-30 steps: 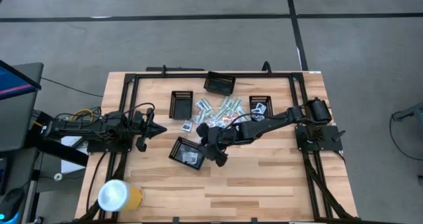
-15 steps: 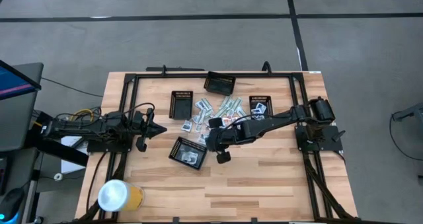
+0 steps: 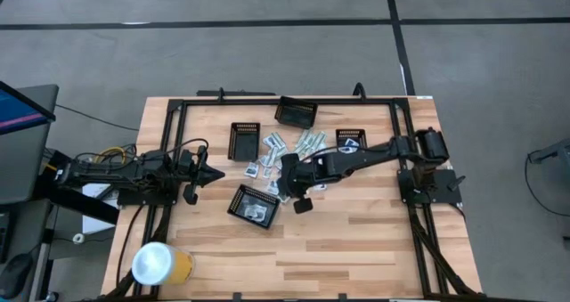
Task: Pick & Place First Aid Supplies
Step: Put the white towelette pack into the bottom black bin
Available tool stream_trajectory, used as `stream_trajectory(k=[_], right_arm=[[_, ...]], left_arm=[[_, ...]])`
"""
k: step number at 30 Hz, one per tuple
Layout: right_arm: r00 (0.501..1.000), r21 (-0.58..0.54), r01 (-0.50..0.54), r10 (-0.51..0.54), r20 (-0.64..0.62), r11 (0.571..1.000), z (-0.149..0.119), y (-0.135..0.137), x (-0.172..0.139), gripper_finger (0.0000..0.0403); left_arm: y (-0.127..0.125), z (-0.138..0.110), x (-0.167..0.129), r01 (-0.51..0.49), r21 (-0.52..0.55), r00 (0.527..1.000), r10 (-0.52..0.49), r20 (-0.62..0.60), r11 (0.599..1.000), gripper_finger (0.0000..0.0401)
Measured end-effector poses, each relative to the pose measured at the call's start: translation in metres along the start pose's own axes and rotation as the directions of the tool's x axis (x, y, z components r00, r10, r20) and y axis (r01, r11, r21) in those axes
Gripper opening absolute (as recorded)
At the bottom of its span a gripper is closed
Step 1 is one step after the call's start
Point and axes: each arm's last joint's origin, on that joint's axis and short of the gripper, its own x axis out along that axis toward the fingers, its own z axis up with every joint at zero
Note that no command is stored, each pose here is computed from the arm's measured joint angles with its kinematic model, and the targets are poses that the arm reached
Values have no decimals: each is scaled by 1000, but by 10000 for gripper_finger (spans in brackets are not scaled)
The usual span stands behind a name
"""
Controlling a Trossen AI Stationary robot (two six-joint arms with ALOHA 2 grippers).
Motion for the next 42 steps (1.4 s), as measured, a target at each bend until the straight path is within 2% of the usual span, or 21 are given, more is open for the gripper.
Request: stream_trajectory(k=[9, 11, 15, 20, 24, 42], right_arm=[[994, 15, -103, 103, -31, 995, -14, -9, 20, 69], [995, 13, -102, 102, 1, 995, -11, -9, 24, 69], [994, 7, -109, 109, -17, 994, -13, -8, 25, 69], [991, 48, -116, 119, -64, 992, -21, -16, 24, 69], [986, 75, -153, 158, -52, 985, -23, -20, 24, 69], [989, 42, -138, 140, -50, 990, -21, -9, 36, 69]], left_arm=[[0, 0, 0, 0, 0, 1000, 0, 0, 1000, 8], [0, 0, 0, 0, 0, 1000, 0, 1, 1000, 8], [0, 0, 0, 1, 0, 1000, -1, 3, 1000, 8], [0, 1, 0, 1, 0, 1000, -1, 6, 1000, 8], [0, 1, 0, 1, 0, 1000, -1, 7, 1000, 8], [0, 1, 0, 1, 1, 1000, -1, 7, 1000, 8]])
